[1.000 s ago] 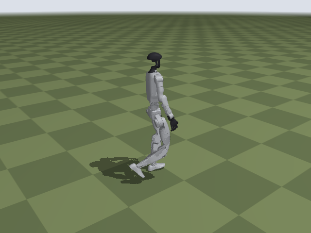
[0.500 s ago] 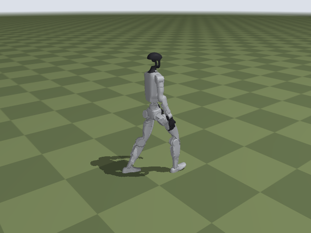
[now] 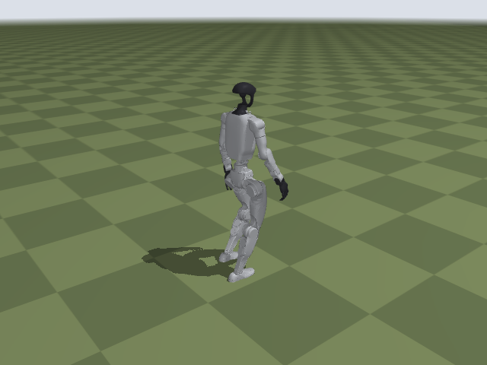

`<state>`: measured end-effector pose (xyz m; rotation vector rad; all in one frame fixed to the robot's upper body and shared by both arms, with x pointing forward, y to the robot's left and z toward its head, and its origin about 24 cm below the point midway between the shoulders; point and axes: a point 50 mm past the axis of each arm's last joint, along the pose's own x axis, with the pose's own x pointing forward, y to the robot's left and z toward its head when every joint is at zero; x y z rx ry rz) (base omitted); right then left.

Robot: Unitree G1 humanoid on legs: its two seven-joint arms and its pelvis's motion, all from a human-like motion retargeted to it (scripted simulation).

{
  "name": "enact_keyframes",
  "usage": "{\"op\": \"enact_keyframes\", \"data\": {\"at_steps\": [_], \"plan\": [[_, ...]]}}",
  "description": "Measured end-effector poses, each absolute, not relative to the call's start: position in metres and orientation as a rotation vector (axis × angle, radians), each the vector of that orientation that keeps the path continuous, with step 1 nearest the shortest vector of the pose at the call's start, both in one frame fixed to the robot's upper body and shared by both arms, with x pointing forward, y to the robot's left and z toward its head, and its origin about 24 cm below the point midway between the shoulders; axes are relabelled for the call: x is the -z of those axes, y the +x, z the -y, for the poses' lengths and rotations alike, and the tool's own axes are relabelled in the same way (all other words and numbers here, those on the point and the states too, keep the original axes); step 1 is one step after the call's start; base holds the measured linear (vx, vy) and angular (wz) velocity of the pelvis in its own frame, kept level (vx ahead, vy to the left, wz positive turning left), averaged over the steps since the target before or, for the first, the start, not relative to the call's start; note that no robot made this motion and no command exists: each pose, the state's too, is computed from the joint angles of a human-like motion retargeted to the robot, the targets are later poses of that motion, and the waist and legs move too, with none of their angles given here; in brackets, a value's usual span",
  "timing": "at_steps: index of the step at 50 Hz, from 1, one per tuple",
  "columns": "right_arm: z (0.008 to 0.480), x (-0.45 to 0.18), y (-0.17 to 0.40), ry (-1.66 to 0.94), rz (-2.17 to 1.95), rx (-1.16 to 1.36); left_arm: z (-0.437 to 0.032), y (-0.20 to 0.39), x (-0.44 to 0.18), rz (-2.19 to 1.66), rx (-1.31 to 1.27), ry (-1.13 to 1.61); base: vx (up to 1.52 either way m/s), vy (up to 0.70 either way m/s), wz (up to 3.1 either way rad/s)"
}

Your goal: Walk

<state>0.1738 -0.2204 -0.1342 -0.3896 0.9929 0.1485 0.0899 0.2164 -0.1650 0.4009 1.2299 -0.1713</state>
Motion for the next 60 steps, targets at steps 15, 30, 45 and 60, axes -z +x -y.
{"op": "enact_keyframes", "data": {"at_steps": [15, 30, 45, 60], "plan": [[0.201, 0.135, 0.180, -0.388, -0.960, -0.198, -0.208, 0.046, 0.175, -1.392, 0.205, 0.364, 0.57, -0.02, 0.05], [0.185, 0.147, 0.157, -0.312, -1.032, -0.273, -0.237, 0.115, 0.156, -1.228, 0.170, 0.477, 0.64, 0.03, 0.15], [0.181, 0.156, 0.133, -0.266, -1.089, -0.225, -0.228, 0.191, 0.127, -0.965, 0.161, 0.565, 0.68, -0.04, 0.23], [0.213, 0.160, 0.112, -0.367, -1.197, -0.199, -0.195, 0.106, 0.167, -1.260, 0.329, 0.492, 0.67, -0.15, 0.09]]}}
